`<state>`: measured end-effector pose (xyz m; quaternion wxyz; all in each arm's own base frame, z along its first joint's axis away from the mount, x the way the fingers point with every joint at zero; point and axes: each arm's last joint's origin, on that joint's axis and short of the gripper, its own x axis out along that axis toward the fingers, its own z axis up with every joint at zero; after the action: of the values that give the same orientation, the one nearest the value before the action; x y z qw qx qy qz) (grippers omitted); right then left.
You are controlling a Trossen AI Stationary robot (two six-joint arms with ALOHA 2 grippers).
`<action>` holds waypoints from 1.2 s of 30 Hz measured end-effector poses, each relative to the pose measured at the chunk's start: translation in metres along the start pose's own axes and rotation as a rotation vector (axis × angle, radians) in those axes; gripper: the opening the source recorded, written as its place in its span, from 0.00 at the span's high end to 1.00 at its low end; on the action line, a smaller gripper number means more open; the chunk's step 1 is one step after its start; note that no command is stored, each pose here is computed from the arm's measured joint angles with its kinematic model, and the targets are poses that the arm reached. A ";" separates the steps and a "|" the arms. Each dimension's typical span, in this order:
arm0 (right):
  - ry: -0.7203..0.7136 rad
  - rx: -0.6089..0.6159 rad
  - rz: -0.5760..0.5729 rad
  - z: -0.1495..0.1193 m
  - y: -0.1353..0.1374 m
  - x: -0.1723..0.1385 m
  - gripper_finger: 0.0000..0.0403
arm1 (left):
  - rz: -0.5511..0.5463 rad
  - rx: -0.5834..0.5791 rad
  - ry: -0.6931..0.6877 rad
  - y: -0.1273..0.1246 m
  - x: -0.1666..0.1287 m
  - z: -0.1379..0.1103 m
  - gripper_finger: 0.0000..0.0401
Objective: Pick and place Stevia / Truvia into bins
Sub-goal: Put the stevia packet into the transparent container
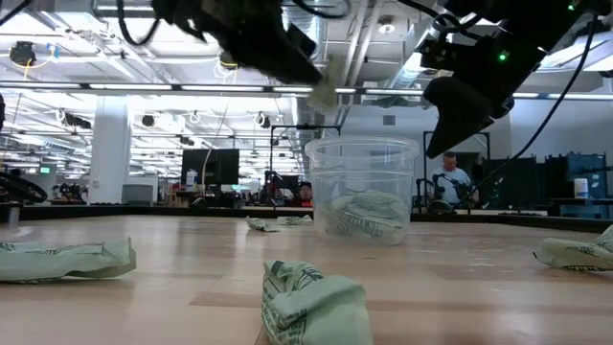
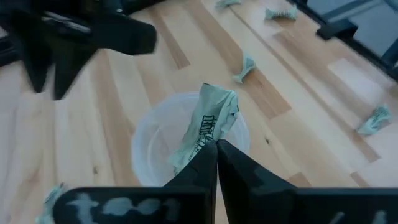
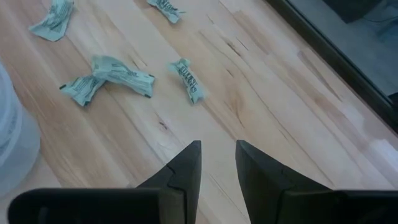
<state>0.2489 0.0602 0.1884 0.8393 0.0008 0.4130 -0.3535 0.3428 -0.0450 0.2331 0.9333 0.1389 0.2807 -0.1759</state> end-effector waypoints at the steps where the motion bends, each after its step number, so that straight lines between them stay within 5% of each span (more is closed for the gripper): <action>1: 0.000 0.001 0.000 0.000 0.000 0.000 0.77 | -0.006 0.008 0.002 0.000 0.006 -0.002 1.00; 22: 0.008 -0.057 0.078 0.011 0.004 -0.005 0.77 | 0.001 0.051 -0.027 0.004 0.025 -0.006 0.99; 30: 0.007 -0.058 0.079 0.012 0.005 -0.006 0.77 | -0.005 0.045 0.009 0.003 0.025 -0.010 0.85; 36: 0.007 -0.058 0.079 0.012 0.005 -0.006 0.77 | 0.105 0.038 0.126 0.005 0.012 -0.012 0.76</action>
<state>0.2575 0.0634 0.1986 0.8509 -0.0061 0.4256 -0.3077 0.3481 -0.0393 0.2171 0.9189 0.1819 0.3278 -0.1228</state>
